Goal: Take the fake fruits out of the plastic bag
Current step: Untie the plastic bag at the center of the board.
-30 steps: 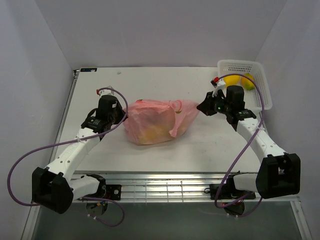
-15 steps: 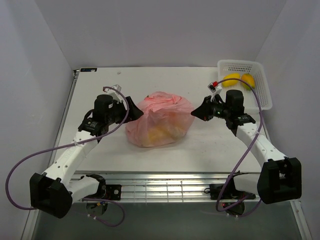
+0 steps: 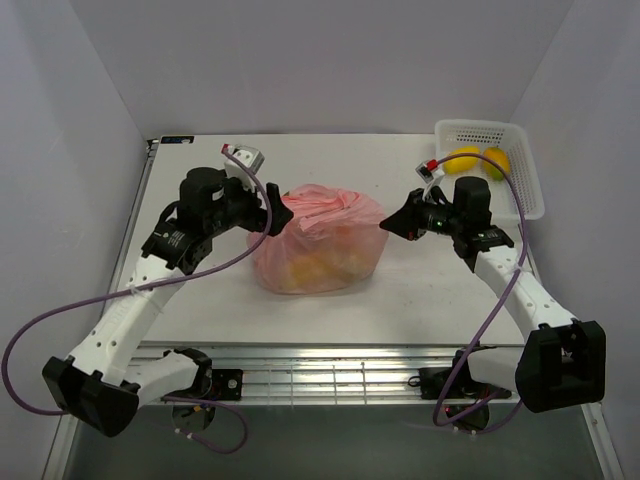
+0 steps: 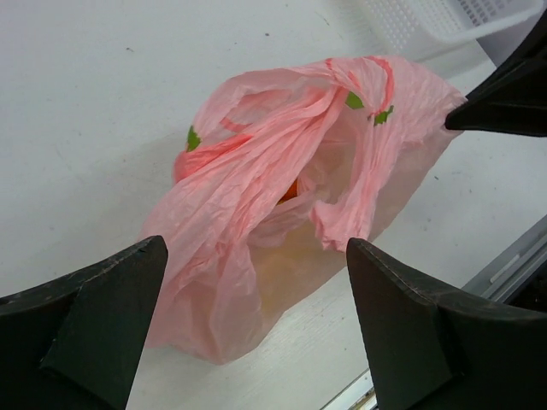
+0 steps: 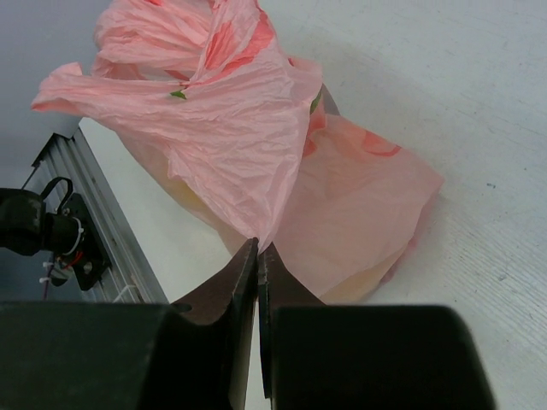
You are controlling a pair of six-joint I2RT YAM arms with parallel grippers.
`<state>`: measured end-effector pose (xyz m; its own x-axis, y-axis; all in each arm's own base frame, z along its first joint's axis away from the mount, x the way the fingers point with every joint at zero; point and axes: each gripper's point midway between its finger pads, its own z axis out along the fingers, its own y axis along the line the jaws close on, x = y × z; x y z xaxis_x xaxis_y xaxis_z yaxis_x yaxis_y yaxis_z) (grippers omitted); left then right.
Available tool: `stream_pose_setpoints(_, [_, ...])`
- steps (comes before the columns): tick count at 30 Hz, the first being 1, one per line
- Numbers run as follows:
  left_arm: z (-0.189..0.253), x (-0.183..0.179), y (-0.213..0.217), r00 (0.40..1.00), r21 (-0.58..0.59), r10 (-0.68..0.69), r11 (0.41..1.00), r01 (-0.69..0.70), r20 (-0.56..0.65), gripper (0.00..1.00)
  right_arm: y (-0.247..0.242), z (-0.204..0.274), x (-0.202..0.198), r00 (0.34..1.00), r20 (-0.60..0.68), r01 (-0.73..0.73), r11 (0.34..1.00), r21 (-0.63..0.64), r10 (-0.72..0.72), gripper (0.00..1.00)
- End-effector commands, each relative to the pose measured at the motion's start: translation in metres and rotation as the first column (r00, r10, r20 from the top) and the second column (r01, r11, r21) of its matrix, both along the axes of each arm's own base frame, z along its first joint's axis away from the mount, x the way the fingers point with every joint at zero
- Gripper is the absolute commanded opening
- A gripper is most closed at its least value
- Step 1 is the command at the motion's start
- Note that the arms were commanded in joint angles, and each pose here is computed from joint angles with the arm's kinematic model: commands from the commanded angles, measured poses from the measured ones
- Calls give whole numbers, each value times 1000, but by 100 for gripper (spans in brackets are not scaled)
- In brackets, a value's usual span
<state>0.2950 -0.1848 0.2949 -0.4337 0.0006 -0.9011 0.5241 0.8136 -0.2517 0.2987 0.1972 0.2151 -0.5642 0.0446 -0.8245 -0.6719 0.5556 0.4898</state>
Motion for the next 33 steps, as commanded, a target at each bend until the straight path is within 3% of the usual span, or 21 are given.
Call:
stream_pose_setpoints(1, [3,-3,-24,987,118,-148,983,141,55,98,10,29,-4,995,65,-81,996,41,79,8])
stream_pose_setpoints(5, [-12,21,-27,993,295,-82,954,51,91,98,14,33,-8,987,92,-139,989,41,135,8])
stream_pose_setpoints(9, [-25,32,-24,994,398,-80,916,46,69,98,11,32,-9,986,79,-149,989,7,148,8])
stream_pose_setpoints(16, [-18,42,-23,991,390,-50,921,-3,127,98,5,31,-4,975,110,-192,981,-41,195,8])
stream_pose_setpoints(24, [-31,26,-54,972,336,-228,922,194,65,96,1,28,0,975,126,-175,982,-76,184,8])
stream_pose_setpoints(29, [-15,25,-38,975,367,-184,922,125,129,98,-18,30,8,978,156,-116,985,-126,135,8])
stream_pose_setpoints(33, [-9,27,-32,972,372,-164,924,91,169,98,-18,34,0,962,186,-185,977,-103,202,8])
